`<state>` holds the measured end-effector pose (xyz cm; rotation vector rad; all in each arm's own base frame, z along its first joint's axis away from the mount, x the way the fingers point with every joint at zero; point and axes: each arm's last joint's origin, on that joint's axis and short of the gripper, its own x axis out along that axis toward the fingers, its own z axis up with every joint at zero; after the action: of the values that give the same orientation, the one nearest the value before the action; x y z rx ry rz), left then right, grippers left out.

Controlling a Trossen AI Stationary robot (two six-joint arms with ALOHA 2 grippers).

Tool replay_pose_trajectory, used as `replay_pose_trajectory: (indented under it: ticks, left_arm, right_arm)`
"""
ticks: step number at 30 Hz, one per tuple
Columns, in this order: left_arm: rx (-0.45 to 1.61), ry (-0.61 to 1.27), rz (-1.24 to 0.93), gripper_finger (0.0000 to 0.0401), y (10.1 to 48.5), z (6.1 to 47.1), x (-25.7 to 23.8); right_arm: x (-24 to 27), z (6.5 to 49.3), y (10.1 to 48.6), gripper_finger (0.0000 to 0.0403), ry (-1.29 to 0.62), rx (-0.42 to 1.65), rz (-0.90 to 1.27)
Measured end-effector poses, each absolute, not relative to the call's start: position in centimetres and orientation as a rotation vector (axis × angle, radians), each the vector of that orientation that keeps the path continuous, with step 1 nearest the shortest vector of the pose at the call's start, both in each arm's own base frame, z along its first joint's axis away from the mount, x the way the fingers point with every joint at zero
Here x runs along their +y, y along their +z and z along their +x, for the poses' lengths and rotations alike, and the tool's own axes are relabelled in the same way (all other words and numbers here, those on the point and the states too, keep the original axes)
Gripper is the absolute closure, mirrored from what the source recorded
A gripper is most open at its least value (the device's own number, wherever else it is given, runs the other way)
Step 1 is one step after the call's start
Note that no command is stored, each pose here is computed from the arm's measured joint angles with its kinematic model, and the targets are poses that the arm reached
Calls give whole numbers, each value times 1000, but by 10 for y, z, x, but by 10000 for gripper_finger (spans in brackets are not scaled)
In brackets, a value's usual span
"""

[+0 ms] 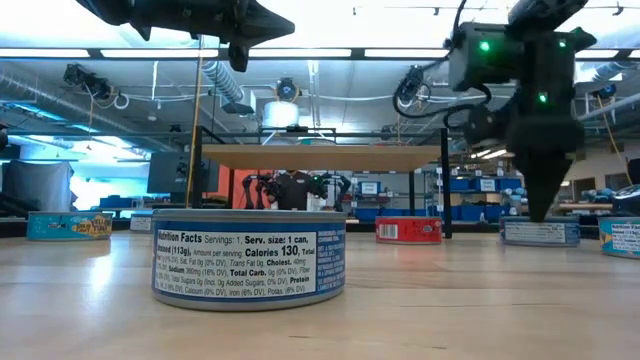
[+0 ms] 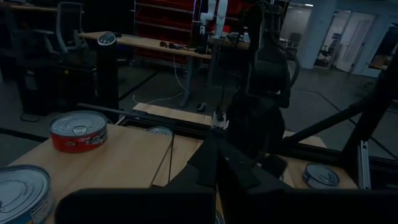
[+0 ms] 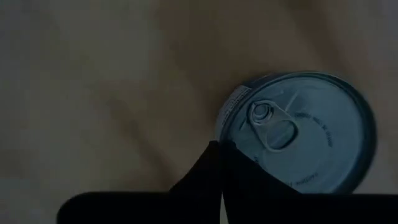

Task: Stack canned seafood by type on shelf
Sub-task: Put the blue tuna can on the shelf

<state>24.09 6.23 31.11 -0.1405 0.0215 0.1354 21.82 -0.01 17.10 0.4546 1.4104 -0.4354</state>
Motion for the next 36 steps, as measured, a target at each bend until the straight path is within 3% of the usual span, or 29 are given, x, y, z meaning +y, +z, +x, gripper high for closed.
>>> replay_pose_trajectory:
  ticks: [17, 36]
  left_arm:
    - [22, 135, -141, 396, 311, 241, 62]
    - [44, 137, -151, 396, 309, 241, 62]
  right_arm:
    - [8, 245, 243, 401, 88, 901, 883]
    - [10, 284, 185, 402, 89, 1077, 992]
